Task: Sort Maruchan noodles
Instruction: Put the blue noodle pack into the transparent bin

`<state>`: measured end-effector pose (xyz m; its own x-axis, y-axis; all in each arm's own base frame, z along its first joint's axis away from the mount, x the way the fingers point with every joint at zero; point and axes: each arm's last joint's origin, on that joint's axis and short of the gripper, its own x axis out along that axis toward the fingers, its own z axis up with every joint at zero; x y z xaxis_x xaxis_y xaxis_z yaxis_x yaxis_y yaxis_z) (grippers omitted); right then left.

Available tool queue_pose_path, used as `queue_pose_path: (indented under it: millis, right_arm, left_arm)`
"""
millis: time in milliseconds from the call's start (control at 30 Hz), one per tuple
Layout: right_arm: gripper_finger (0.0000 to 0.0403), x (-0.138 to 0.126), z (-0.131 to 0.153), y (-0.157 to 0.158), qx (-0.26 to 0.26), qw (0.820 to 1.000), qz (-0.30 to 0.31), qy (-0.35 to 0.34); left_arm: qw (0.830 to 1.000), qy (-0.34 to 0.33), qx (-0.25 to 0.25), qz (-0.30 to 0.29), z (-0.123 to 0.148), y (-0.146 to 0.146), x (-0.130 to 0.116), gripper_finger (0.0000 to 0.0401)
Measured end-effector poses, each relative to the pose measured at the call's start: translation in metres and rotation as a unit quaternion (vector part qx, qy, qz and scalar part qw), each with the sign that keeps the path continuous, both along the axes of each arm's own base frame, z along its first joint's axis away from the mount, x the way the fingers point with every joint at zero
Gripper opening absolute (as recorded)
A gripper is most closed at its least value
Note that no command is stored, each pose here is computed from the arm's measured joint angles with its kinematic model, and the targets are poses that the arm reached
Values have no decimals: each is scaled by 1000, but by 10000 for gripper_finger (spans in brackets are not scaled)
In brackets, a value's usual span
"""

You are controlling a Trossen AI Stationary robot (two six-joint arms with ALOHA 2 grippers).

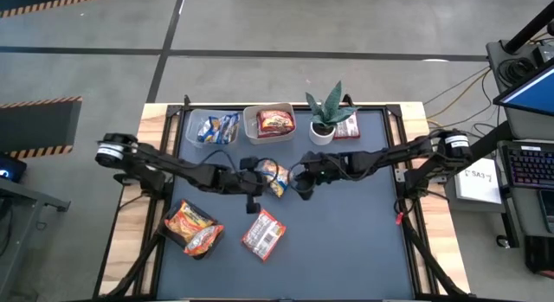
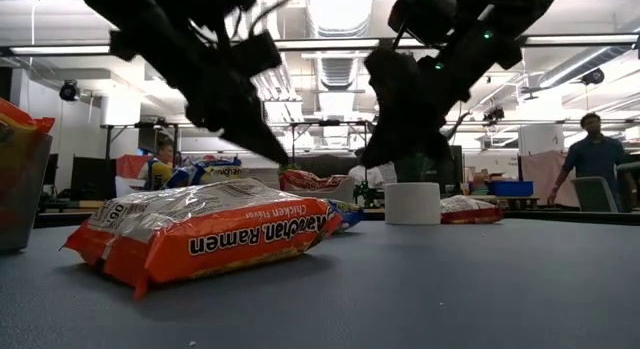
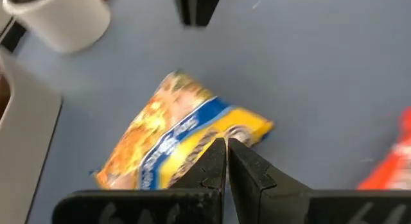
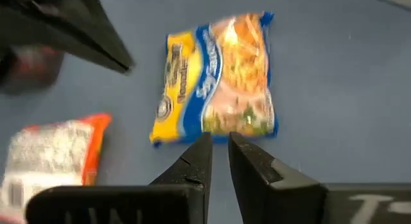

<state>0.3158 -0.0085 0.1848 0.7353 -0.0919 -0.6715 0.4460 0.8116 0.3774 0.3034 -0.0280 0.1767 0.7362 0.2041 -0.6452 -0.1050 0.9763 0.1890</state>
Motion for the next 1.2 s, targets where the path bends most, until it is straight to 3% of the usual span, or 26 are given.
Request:
queue_pose_path:
  millis: [200,400,600,767,933,1200]
  right_arm:
    - [86,1,-5,-6,57,998,-25,4]
    - [180,-2,-9,-8,86,994,-61,9]
    - [276,-4,-18,-12,95,991,-92,-14]
    - [332,-5,-25,-14,93,989,-113,-29]
    - [357,1,-36,-15,98,988,-111,-33]
    - [358,18,-60,-17,106,986,-109,-74]
  left_arm:
    - [998,48,4,31,-19,18,1,0]
    - [993,112,8,38,-34,23,-7,0]
    - [992,114,7,49,-38,29,-9,0]
    - [991,120,6,59,-47,37,-6,0]
    - [990,128,-5,64,-56,40,-3,0]
    - [988,131,-21,80,-62,41,-3,0]
